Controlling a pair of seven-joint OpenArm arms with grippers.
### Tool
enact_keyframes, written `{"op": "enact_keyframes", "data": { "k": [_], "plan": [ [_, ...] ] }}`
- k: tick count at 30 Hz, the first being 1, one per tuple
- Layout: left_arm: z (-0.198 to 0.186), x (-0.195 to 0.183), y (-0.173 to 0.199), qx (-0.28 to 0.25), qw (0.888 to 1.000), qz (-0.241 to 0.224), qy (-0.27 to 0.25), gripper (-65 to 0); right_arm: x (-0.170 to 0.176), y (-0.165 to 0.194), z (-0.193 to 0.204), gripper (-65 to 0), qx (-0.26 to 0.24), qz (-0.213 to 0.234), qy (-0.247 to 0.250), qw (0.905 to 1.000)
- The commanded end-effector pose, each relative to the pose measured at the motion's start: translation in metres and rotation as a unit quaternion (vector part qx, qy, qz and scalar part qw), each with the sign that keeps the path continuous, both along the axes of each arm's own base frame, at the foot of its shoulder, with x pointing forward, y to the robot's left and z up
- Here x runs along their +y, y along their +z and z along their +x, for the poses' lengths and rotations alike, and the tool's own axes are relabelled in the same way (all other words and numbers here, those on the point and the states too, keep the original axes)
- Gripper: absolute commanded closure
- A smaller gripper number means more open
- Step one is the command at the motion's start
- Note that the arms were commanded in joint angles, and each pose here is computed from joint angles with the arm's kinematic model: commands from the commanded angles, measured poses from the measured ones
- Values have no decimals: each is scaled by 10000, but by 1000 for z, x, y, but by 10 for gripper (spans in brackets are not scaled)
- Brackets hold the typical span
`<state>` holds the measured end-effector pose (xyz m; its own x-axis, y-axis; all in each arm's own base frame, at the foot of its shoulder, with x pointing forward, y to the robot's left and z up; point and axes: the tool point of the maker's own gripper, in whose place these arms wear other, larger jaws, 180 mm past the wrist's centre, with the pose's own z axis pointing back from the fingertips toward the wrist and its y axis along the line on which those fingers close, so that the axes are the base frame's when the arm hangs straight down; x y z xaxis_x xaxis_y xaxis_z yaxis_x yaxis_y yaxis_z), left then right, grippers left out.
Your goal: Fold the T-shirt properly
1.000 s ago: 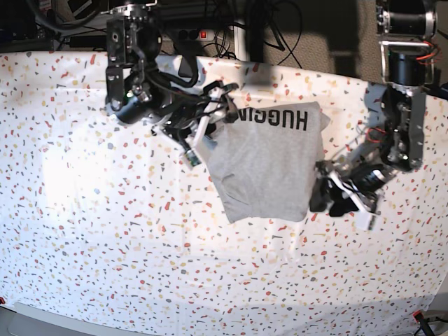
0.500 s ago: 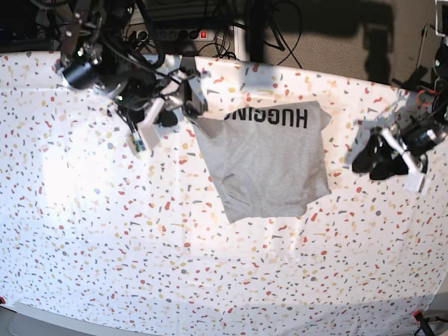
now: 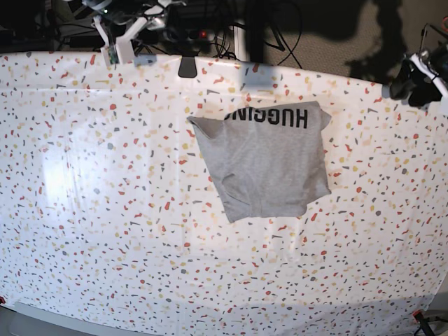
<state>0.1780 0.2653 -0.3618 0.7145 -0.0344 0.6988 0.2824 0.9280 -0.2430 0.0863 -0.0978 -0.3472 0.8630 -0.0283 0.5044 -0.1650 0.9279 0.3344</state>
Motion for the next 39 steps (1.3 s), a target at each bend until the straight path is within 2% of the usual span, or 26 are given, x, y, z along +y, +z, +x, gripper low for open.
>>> {"op": "enact_keyframes", "data": {
  "k": [1, 6, 13, 19, 25, 28, 32, 35, 39],
  "plan": [
    [-6, 6, 3, -21, 9999, 120, 12, -320, -2, 4, -9, -296, 4, -30, -10, 10000],
    [-71, 8, -32, 570, 9971, 474, 165, -320, -9, -9, -54, -296, 676, -246, -10, 9974],
    [-135, -25, -66, 1108, 9922, 378, 423, -320, -6, -46, -99, -296, 1526, 48, -190, 9881],
    [-189, -22, -117, 1840, 9766, 193, 1100, -320, -21, -119, -141, -297, 2344, -67, -301, 9717],
    [-245, -6, -180, 2539, 9521, 248, 1684, -320, -54, -188, -177, -296, 3254, 80, -420, 9446],
    [-257, -9, -205, 2833, 9407, 170, 1861, -320, -71, -214, -180, -297, 3506, 147, -633, 9343],
    [-254, -20, -229, 3114, 9268, -75, 2098, -320, -91, -241, -177, -297, 3735, 95, -806, 9241],
    [-246, -30, -242, 3262, 9211, -182, 2116, -320, -101, -256, -168, -297, 3743, -55, -773, 9241],
    [-241, -44, -261, 3493, 9107, 30, 2207, -320, -99, -267, -145, -297, 3706, -58, -697, 9262]
  ]
}}
